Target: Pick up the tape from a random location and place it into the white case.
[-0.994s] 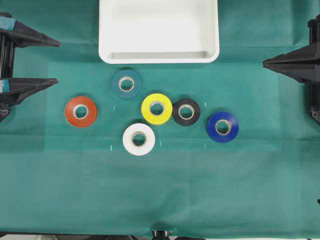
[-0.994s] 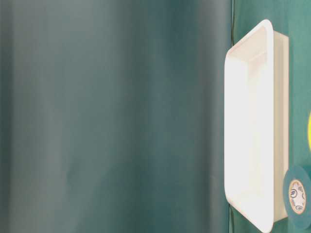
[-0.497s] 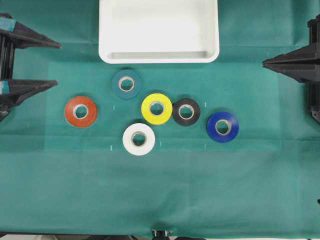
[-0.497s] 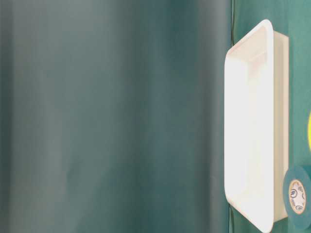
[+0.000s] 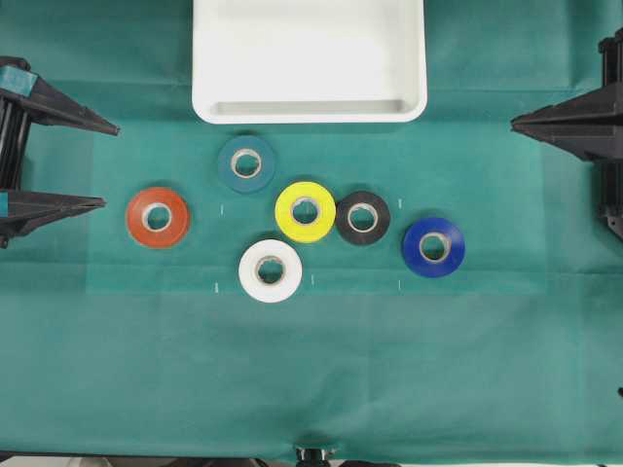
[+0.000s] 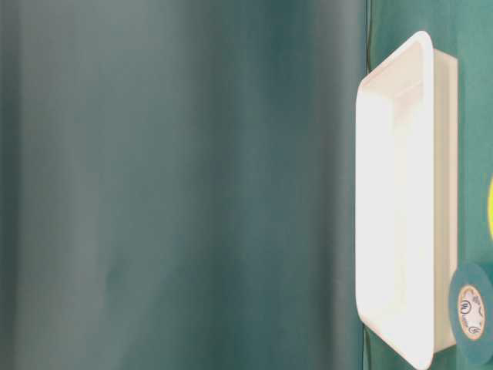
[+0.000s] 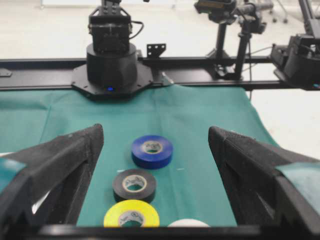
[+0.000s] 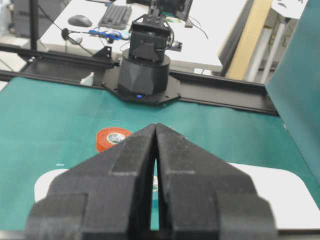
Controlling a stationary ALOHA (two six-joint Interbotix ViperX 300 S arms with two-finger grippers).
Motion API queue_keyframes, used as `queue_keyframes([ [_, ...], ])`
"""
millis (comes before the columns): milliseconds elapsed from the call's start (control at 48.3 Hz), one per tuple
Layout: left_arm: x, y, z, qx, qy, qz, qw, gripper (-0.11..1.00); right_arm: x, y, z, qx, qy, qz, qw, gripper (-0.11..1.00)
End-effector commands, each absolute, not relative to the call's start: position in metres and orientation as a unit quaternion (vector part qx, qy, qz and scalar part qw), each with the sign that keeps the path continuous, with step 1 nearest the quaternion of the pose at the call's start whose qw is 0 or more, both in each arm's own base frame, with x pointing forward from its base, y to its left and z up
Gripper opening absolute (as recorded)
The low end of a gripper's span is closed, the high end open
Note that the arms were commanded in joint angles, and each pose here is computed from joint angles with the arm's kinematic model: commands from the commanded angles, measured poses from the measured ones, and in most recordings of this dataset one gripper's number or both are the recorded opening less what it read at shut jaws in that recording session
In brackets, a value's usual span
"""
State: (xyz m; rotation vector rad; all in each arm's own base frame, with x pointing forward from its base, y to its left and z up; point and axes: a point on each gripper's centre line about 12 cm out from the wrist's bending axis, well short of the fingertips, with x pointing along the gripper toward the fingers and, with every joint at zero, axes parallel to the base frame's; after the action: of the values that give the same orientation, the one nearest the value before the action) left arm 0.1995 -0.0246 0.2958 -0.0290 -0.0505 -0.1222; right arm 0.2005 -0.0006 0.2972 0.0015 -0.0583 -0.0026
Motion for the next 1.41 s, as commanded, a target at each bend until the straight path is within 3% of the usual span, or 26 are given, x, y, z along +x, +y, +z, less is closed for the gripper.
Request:
queue_keyframes([
  [0,0.201,-0.025,0.298,-0.015,-0.027,-0.062,0.998,0.99,0.203,-0.001,0.307,0.001,-0.041,-0.001,0.999,0.00],
  [621,0.210,-0.022,0.297,-0.015,-0.020,-0.052,0.998,0.98,0.203,-0.001,0.307,0.001,-0.041,-0.002,0.999,0.00],
  [1388,0.341,-0.032,0.315,-0.002,0.019,-0.046,0.999,0.98,0.206,-0.001,0.307,0.001,-0.041,-0.001,0.999,0.00],
])
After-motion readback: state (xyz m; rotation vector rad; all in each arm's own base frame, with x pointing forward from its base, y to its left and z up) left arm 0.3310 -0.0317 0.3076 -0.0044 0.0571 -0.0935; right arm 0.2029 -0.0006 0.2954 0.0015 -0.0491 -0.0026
